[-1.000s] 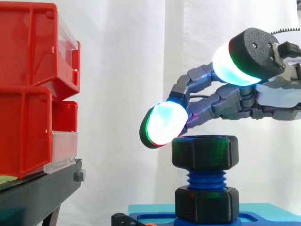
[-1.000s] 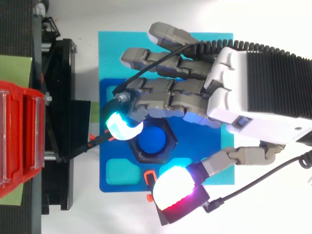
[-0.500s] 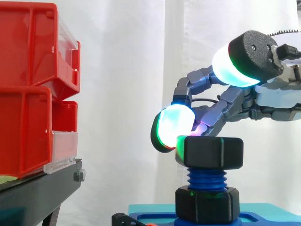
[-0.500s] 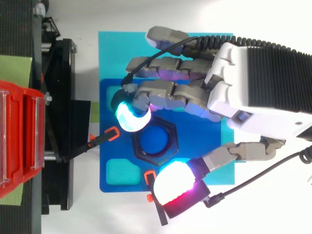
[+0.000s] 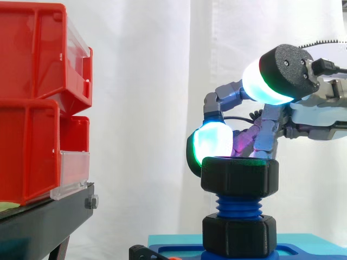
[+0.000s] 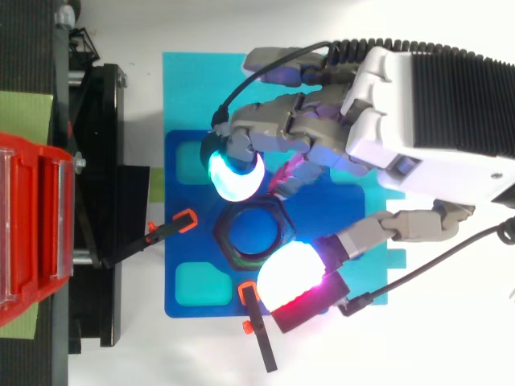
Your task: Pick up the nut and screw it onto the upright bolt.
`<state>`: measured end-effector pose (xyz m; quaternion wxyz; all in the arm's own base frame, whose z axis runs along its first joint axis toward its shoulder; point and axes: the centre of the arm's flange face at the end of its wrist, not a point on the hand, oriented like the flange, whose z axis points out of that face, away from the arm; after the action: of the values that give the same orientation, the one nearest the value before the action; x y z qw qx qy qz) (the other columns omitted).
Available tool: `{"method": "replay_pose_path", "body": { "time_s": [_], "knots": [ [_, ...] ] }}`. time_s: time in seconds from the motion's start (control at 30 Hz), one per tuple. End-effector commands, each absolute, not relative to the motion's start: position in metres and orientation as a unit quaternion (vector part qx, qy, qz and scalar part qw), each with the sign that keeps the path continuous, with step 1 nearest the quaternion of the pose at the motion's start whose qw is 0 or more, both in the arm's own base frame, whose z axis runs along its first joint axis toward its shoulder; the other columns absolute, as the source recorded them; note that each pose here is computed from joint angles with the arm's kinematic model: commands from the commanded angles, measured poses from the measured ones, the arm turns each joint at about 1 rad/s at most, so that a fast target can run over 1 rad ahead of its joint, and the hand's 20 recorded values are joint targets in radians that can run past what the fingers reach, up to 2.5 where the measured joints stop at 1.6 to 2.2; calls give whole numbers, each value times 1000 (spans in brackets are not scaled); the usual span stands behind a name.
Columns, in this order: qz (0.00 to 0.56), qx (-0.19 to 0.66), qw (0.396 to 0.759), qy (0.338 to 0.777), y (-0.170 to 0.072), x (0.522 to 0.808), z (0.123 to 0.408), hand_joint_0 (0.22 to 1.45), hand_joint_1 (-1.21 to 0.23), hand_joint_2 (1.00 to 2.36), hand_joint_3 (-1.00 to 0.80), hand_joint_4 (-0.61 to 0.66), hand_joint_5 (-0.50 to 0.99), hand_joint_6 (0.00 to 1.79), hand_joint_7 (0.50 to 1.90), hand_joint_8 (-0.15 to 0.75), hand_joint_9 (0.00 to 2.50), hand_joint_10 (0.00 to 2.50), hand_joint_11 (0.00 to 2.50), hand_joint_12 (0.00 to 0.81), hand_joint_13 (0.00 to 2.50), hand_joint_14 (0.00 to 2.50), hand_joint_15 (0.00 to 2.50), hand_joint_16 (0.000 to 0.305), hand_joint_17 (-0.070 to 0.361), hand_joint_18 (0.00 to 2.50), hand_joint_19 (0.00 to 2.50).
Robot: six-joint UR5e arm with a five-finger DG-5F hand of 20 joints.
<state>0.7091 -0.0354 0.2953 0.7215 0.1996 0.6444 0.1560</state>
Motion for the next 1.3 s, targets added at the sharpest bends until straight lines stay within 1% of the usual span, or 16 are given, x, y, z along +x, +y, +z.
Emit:
{"method": "replay_pose_path", "body": {
  "time_s": [0.0,0.17,0.27,0.33,0.4,0.47,0.53,0.63,0.7,0.73,0.83,0.97,1.1,1.17,1.2,1.27],
  "knots": [
    [155,199,721,645,-41,709,295,512,-365,1000,-500,25,92,506,1407,221,1587,1,87,160,980,0,0,11,24,554,0],
    [156,198,723,643,-45,709,297,519,-375,1000,-500,-4,81,590,1251,220,1755,7,191,148,1231,3,71,7,16,754,0],
    [155,198,722,644,-47,709,296,522,-387,1000,-500,-3,81,610,1197,227,1985,14,369,146,1414,4,124,4,10,878,70],
    [155,199,723,644,-49,708,296,520,-398,1000,-500,-2,83,610,1198,236,2177,21,572,154,1580,7,184,3,7,941,107],
    [155,199,723,644,-50,708,296,518,-406,1000,-500,-5,86,608,1203,248,2234,23,637,152,1637,8,192,3,6,972,118],
    [154,199,722,644,-51,708,295,515,-414,1000,-500,-9,90,603,1209,286,2334,28,762,142,1715,8,213,2,5,1004,117],
    [154,199,723,644,-53,708,297,509,-419,1000,-500,-5,96,594,1223,340,2466,32,952,168,1909,12,323,2,5,1058,122],
    [153,200,722,645,-55,708,295,502,-409,1000,-500,8,99,592,1217,366,2500,35,1141,187,2064,17,466,4,9,1114,126],
    [154,199,723,644,-56,708,297,499,-399,1000,-500,5,101,591,1212,356,2500,32,1299,196,2154,22,575,5,12,1159,150],
    [154,198,723,644,-57,708,296,497,-389,1000,-500,-1,102,589,1220,306,2500,28,1477,214,2249,22,667,6,14,1194,159],
    [154,199,724,642,-60,708,297,494,-376,1000,-500,-11,102,590,1206,217,2500,2,1775,221,2357,27,817,8,17,1252,155],
    [153,199,723,644,-64,707,296,482,-349,1000,-500,-7,100,598,1187,204,2500,162,1722,224,2382,25,836,9,21,1270,149],
    [157,194,723,644,-72,707,297,477,-344,1000,-500,4,95,611,1163,199,2500,209,1748,218,2345,27,776,13,29,1253,167],
    [158,193,723,644,-74,707,298,476,-345,1000,-500,13,80,626,1137,198,2500,4,1743,222,2192,23,688,17,38,1224,202],
    [159,192,725,642,-76,708,301,476,-346,1000,-500,3,75,622,1172,213,2500,16,1613,242,2085,24,635,20,45,1157,209],
    [160,190,728,639,-78,710,305,473,-340,1000,-500,38,74,507,1403,260,2500,29,1319,248,1901,20,580,23,53,997,202]
  ]
}}
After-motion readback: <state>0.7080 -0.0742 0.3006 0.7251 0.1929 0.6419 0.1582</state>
